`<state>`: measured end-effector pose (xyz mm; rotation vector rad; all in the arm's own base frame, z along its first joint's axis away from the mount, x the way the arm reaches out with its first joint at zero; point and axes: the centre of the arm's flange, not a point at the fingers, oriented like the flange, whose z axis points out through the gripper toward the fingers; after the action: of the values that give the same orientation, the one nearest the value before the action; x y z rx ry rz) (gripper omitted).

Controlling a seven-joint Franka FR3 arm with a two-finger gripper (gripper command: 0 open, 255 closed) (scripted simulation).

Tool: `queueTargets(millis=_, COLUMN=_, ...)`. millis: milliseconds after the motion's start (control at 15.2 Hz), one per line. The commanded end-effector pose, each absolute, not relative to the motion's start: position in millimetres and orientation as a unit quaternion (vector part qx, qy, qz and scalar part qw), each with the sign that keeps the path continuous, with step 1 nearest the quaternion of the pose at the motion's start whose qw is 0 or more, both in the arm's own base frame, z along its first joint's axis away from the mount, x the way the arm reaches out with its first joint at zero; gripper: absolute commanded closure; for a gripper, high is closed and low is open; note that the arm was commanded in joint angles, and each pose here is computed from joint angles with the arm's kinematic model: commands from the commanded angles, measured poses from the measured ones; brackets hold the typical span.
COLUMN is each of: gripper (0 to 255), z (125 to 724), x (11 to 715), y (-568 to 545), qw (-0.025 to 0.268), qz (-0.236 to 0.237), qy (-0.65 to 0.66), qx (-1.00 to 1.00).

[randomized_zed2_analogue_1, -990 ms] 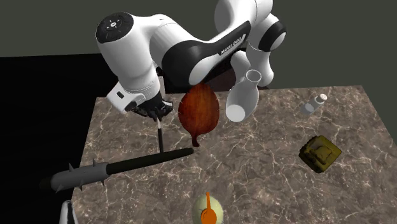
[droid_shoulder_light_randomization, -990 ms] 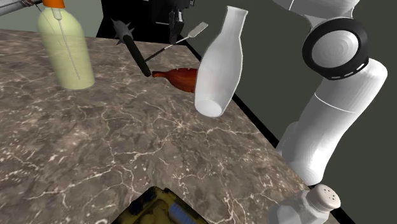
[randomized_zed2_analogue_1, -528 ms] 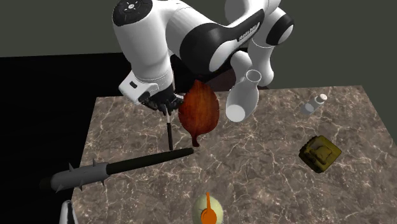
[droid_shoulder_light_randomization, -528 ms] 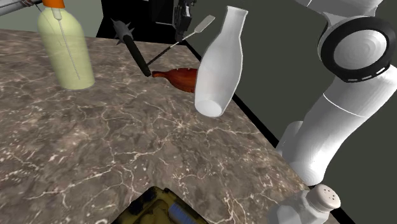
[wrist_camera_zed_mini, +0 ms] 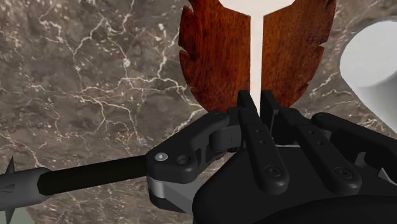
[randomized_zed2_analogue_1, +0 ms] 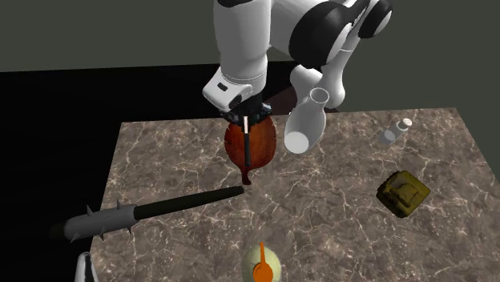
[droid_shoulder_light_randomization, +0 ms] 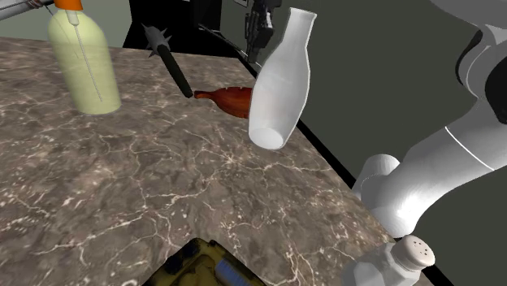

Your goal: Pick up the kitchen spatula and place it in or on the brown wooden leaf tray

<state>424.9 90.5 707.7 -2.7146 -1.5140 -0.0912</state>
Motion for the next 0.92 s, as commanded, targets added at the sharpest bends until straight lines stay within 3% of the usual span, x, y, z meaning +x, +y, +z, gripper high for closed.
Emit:
queueTargets(millis=0, gripper=255, z=701, x=412, y=90, qw=0.016, qz=-0.029, qy=-0.486, qx=-0.873)
queueTargets(millis=858, gripper=255, z=632, x=412, y=90, qw=0.016, qz=-0.029, qy=-0.486, qx=-0.873)
